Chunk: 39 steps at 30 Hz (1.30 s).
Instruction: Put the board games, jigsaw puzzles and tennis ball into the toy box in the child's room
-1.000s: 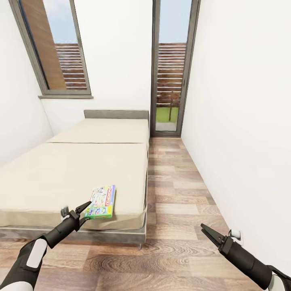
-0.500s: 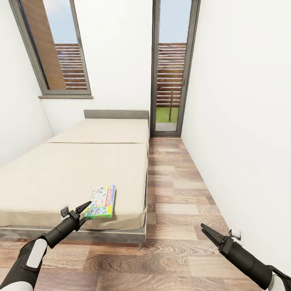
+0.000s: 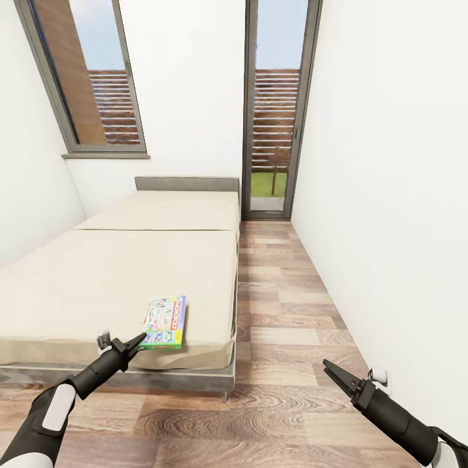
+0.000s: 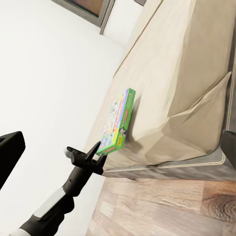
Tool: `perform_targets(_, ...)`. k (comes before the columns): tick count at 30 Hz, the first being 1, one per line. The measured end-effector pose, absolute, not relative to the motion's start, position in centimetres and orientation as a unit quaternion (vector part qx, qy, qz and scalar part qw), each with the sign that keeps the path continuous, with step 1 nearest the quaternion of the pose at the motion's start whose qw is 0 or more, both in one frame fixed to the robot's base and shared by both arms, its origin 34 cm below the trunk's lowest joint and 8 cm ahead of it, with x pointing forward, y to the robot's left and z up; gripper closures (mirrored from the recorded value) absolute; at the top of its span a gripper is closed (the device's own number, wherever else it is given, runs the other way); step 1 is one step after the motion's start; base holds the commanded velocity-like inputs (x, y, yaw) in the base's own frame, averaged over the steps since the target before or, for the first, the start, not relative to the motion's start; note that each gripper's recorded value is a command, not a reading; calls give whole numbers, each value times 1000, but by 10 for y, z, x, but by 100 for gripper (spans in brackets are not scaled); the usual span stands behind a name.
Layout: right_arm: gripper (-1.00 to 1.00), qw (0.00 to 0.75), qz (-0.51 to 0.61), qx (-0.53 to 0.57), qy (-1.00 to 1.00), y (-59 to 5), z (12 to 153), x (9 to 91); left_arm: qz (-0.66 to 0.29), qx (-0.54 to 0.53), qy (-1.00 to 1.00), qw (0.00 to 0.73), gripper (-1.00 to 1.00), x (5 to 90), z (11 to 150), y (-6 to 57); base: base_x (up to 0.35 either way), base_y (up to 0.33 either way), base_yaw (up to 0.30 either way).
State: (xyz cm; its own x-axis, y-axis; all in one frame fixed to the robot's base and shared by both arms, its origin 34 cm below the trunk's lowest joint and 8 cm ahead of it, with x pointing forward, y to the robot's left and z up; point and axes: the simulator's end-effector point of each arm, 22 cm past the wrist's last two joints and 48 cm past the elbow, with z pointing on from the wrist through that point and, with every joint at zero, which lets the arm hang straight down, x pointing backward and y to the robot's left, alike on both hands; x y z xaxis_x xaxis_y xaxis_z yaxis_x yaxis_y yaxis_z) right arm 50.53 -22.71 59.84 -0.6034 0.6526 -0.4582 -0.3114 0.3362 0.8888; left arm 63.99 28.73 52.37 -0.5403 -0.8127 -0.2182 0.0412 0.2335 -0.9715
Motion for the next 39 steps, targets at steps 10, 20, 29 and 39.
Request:
perform_targets(10,-100,429,563,123,696,-228,599,505,-551,-282,684,386,100,640,523,287,0,0,0)
perform_targets(20,-100,429,563,123,696,-228,621,511,-552,-282,684,385,100,645,546,287,0,0,0)
perform_targets(29,-100,429,563,123,696,-228,641,516,-555,-282,684,380,100,649,567,288,0,0,0)
perform_targets(39,-100,428,562,123,697,-228,662,521,-559,-283,696,351,100,647,590,300,0,0,0)
